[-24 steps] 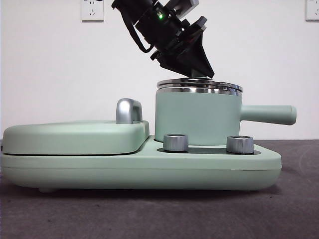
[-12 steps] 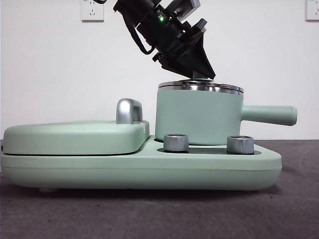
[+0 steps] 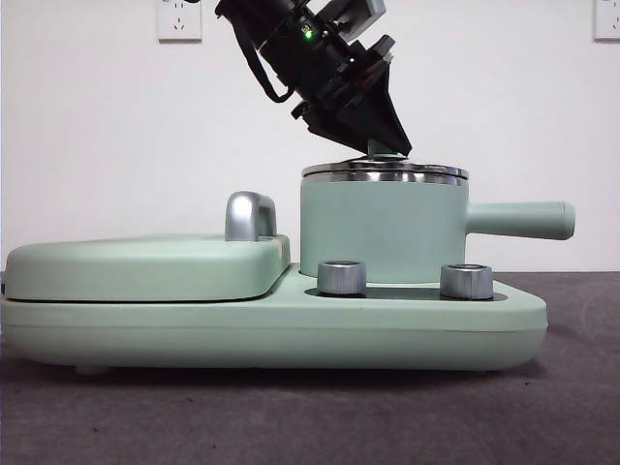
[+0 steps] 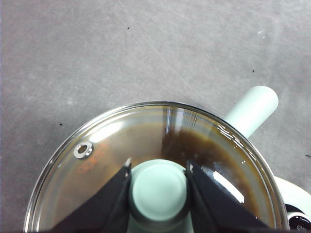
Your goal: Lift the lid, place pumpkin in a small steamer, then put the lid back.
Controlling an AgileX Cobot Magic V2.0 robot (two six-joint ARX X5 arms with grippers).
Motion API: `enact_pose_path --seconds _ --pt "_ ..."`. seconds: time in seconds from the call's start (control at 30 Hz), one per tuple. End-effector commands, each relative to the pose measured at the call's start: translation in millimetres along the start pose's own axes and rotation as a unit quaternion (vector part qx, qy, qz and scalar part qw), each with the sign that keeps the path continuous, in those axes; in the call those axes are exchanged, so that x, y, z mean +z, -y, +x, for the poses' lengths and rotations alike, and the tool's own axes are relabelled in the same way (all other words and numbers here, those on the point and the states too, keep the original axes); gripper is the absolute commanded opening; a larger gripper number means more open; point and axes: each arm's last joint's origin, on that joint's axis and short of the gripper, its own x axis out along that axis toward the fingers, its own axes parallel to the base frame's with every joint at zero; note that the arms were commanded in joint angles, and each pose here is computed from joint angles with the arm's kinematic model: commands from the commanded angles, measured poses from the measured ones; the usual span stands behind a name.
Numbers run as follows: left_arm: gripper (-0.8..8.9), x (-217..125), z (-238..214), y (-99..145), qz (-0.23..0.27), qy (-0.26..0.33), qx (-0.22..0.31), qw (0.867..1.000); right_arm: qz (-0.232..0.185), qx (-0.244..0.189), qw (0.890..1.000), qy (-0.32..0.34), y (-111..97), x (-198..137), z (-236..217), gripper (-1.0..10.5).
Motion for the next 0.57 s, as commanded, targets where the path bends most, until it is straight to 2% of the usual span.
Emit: enact_pose_path --seconds 0.03,0.07,0.23,0.37,0.43,0.57 --pt "0.35 -22.7 21.9 6.9 -0.045 -0.072 -0.038 0.996 0.006 0.008 1.0 0.004 -1.2 1.7 -0.8 5.8" --pt "0.45 -22.2 21.3 6.9 -0.045 -0.071 -0.038 0.996 0.006 0.008 1.0 0.004 -1.2 1.7 -0.8 5.8" --pt "2.85 -19.9 20.3 6.7 -0.041 -0.062 -0.035 0.997 0.006 0.008 1.0 0.004 -1.2 1.7 -0.8 5.8" --pt "4.12 -15.9 17.5 5.7 -0.046 -0.048 -0.029 0.997 0.006 0.008 1.0 0.004 -1.2 1.7 -0.8 5.8" --pt "4.45 -13.1 11.9 4.9 -0.046 -0.042 -0.025 0.998 0.005 0.008 1.0 0.004 -1.2 1.7 -0.8 5.8" --pt "4.44 -3.6 -8.2 4.8 -0.05 -0.022 -0.014 0.998 0.005 0.008 1.0 0.004 -1.2 1.7 -0.8 5.8"
